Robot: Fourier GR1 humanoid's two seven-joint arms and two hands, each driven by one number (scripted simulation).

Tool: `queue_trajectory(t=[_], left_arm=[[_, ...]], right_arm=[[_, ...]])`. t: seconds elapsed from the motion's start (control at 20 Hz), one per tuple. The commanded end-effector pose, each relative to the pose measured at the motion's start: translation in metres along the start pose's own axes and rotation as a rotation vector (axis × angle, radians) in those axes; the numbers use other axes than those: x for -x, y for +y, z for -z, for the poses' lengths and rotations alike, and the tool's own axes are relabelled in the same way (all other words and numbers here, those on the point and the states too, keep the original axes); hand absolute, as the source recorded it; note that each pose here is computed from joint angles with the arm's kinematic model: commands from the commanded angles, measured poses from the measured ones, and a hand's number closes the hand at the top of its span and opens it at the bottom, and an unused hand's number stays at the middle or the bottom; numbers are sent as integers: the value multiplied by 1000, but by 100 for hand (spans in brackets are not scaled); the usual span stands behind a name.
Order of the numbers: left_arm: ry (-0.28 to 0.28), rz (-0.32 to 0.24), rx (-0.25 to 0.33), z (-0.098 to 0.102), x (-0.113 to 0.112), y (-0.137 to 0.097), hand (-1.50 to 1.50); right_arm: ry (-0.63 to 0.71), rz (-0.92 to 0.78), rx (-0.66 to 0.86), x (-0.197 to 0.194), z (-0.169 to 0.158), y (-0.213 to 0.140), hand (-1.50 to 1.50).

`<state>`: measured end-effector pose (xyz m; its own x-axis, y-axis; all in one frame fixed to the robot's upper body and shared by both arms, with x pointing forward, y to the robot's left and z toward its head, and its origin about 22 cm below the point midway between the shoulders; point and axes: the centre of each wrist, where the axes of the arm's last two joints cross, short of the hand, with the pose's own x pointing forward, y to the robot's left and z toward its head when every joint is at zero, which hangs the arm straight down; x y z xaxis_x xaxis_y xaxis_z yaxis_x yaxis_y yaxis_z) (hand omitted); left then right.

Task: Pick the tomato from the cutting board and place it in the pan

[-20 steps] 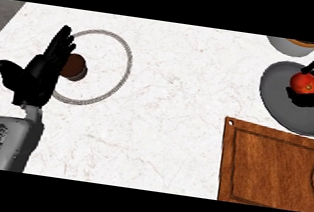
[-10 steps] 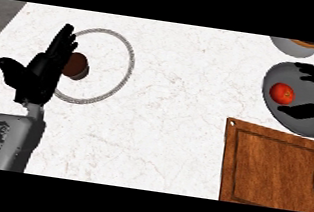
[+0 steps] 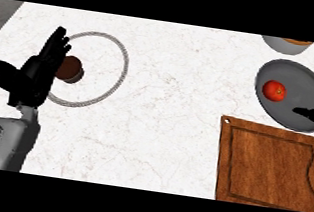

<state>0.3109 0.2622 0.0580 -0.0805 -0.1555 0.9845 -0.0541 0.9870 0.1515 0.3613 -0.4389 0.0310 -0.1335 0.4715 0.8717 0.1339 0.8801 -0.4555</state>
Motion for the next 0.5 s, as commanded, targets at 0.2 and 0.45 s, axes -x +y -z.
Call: queue_trajectory(t=[0.2,0.45], left_arm=[[16,3,-18,-8,7,-4,0],[19,8,-27,-4,-3,5,0]], right_arm=[[-57,268,-83,22,-56,-80,-150],[-97,294,-112,23,-77,-109,-150]])
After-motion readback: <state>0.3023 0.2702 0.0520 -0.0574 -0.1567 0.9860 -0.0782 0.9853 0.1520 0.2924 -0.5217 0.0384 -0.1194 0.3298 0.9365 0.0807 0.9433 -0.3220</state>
